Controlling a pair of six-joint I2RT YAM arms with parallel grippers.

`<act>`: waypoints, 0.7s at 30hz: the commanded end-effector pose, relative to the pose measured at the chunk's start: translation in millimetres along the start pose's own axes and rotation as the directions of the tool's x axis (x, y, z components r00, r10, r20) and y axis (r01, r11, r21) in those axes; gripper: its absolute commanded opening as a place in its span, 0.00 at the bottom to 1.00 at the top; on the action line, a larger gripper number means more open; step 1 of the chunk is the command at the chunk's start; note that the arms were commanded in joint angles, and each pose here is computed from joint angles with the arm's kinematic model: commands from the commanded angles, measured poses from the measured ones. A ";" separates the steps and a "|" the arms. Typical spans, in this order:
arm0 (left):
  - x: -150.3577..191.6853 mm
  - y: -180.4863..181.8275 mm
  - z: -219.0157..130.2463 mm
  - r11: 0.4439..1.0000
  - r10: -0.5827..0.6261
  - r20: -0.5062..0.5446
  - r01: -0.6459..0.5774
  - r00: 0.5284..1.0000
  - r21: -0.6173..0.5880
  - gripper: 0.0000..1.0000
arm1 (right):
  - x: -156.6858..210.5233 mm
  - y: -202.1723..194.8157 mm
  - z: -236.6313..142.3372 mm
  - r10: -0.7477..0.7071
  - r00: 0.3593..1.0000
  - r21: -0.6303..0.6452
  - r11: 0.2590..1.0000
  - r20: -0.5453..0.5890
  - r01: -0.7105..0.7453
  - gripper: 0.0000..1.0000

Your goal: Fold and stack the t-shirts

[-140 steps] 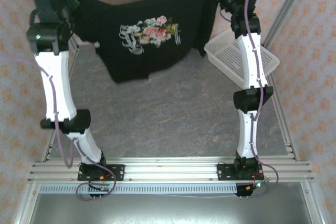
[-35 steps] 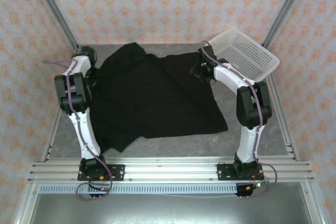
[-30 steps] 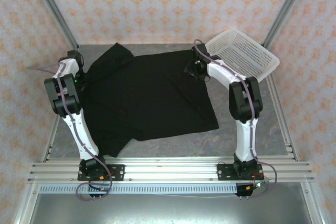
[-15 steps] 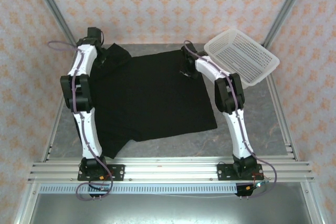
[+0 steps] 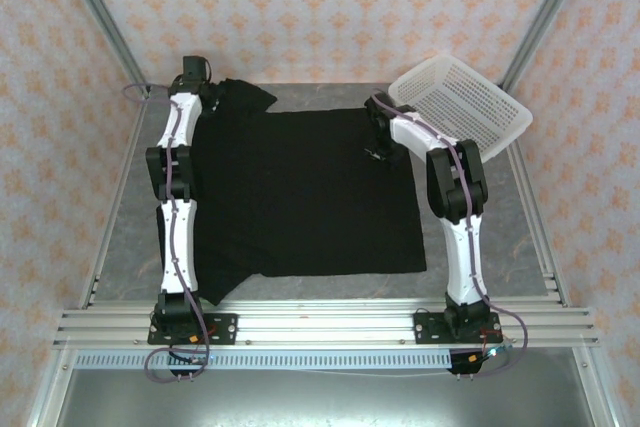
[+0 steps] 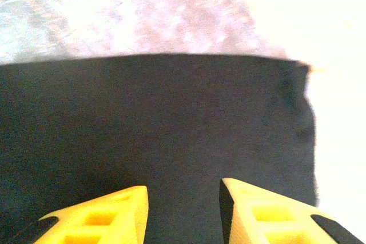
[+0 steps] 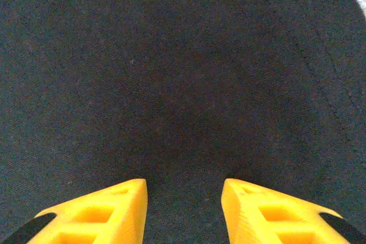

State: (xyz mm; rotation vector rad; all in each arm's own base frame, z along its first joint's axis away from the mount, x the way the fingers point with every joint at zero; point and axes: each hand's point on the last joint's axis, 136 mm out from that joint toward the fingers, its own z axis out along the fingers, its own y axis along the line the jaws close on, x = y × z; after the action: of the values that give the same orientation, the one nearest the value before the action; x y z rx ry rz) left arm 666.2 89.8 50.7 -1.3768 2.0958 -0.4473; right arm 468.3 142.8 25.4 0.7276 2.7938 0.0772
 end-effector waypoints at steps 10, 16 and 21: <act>-11.2 69.5 22.4 0.966 -0.175 0.036 0.178 0.984 -0.185 0.42 | -8.4 12.6 -46.6 -0.067 0.996 -0.038 0.997 0.056 0.070 0.49; -38.1 -17.8 -20.6 0.986 -0.132 0.012 0.130 0.991 0.103 0.73 | 8.9 10.4 -72.5 -0.071 0.995 -0.121 0.990 0.066 0.079 0.56; -7.8 10.4 -111.7 0.985 -0.030 -0.020 0.026 0.999 -0.172 0.67 | 48.2 -14.3 -80.6 -0.060 0.998 -0.138 0.989 0.005 0.060 0.55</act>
State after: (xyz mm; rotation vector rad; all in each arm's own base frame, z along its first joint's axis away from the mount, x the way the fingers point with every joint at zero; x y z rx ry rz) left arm 647.0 118.2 74.2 -1.5224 2.0433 -0.4426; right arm 418.4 151.0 86.9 0.6016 2.7648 0.2105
